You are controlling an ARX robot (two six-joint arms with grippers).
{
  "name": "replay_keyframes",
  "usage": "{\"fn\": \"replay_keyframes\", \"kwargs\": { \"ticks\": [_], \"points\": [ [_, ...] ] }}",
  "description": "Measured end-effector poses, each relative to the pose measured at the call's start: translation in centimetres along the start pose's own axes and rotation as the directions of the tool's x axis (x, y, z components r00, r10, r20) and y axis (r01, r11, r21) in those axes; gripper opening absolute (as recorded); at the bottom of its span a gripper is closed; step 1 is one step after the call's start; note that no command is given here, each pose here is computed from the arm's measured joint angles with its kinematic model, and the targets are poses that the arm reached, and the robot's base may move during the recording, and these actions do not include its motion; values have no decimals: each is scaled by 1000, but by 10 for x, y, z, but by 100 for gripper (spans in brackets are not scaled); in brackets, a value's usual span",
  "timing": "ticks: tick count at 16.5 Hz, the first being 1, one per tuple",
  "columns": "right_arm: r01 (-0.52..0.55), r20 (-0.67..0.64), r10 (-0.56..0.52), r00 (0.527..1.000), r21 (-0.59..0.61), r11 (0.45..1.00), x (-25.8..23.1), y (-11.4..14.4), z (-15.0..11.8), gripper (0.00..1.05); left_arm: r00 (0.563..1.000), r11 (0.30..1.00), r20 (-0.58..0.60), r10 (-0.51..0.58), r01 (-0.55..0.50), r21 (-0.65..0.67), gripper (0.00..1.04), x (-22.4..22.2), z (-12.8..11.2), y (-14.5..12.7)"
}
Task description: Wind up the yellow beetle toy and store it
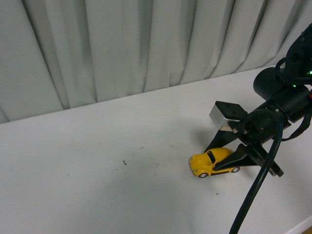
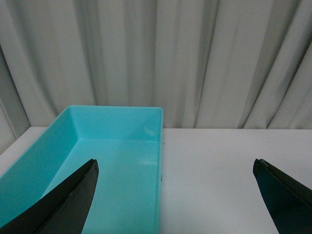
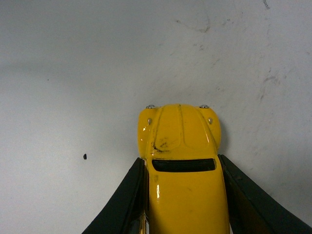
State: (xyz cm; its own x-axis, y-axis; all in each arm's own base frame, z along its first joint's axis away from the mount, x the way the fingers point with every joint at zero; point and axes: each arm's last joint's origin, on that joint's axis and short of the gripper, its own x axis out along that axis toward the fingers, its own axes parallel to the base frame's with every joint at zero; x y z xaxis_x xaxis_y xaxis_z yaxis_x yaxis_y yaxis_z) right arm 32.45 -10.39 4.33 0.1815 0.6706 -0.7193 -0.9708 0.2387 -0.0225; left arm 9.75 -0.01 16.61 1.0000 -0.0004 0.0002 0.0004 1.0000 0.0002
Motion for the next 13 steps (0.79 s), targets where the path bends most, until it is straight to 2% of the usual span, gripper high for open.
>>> {"fn": "replay_keyframes", "kwargs": {
  "ticks": [6, 10, 11, 13],
  "points": [
    [17, -1, -17, 1000, -9, 1000, -2, -1, -1, 41, 1000, 1000, 0, 0, 0, 0, 98, 0, 0, 0],
    [45, -47, -46, 998, -37, 998, -2, -5, -3, 70, 1000, 1000, 0, 0, 0, 0, 98, 0, 0, 0],
    [52, -48, -53, 997, -38, 998, -4, -7, -3, 82, 1000, 1000, 0, 0, 0, 0, 98, 0, 0, 0],
    [51, -50, -53, 997, -36, 998, -5, -7, -4, 99, 1000, 1000, 0, 0, 0, 0, 98, 0, 0, 0]
  ]
}}
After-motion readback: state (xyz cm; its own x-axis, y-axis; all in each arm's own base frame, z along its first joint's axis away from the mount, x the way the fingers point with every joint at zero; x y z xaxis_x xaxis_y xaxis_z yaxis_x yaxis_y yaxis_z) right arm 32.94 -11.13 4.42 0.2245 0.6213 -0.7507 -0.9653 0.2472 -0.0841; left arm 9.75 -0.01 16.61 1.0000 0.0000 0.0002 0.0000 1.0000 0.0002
